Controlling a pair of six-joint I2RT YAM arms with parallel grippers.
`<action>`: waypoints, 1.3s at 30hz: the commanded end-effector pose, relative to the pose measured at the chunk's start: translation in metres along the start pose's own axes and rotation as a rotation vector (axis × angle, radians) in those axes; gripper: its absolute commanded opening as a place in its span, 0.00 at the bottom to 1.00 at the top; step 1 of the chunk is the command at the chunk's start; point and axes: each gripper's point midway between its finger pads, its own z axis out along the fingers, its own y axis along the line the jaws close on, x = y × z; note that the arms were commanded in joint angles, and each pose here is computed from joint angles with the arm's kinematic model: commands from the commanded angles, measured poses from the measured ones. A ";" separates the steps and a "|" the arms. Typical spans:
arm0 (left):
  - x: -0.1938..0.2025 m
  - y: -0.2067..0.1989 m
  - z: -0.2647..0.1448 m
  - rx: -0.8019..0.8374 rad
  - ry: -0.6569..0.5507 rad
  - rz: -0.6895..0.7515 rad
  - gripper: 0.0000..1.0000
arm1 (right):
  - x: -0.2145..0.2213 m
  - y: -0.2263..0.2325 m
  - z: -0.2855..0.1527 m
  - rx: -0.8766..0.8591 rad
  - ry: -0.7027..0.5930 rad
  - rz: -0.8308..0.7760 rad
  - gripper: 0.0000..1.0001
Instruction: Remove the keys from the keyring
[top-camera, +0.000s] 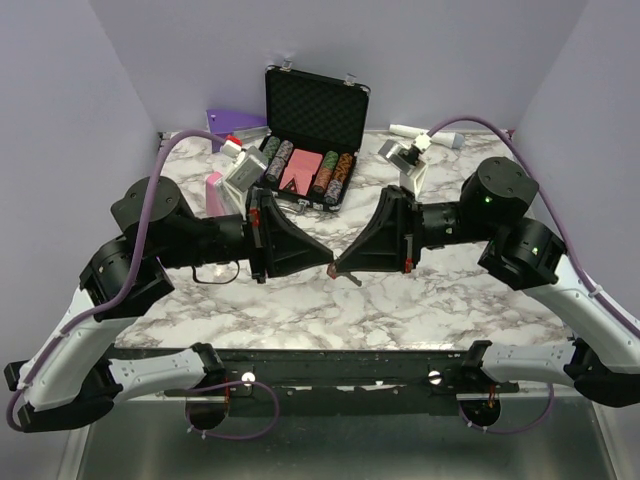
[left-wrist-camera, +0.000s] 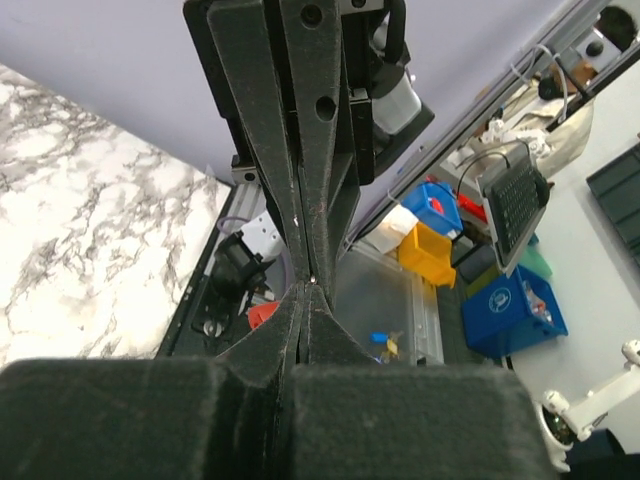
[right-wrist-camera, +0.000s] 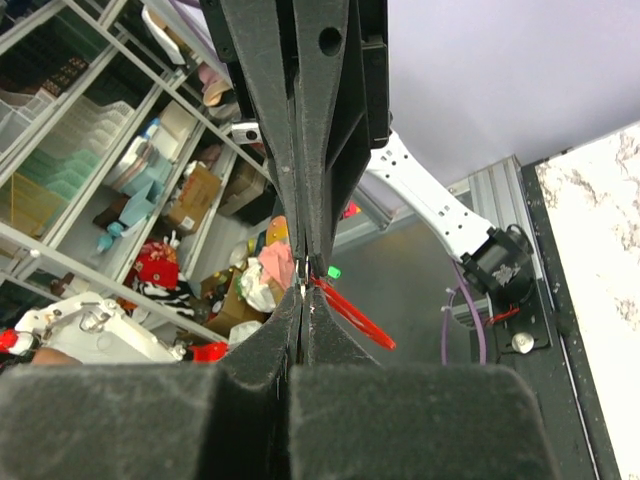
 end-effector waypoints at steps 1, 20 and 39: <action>0.025 -0.005 -0.003 0.051 0.135 0.007 0.00 | 0.012 -0.002 -0.001 -0.002 0.068 0.014 0.01; 0.052 -0.011 0.005 0.146 0.347 -0.056 0.00 | 0.048 -0.011 -0.009 0.003 0.236 0.050 0.01; 0.035 0.000 -0.005 0.000 0.287 -0.006 0.52 | 0.050 -0.017 -0.015 0.059 0.213 0.047 0.01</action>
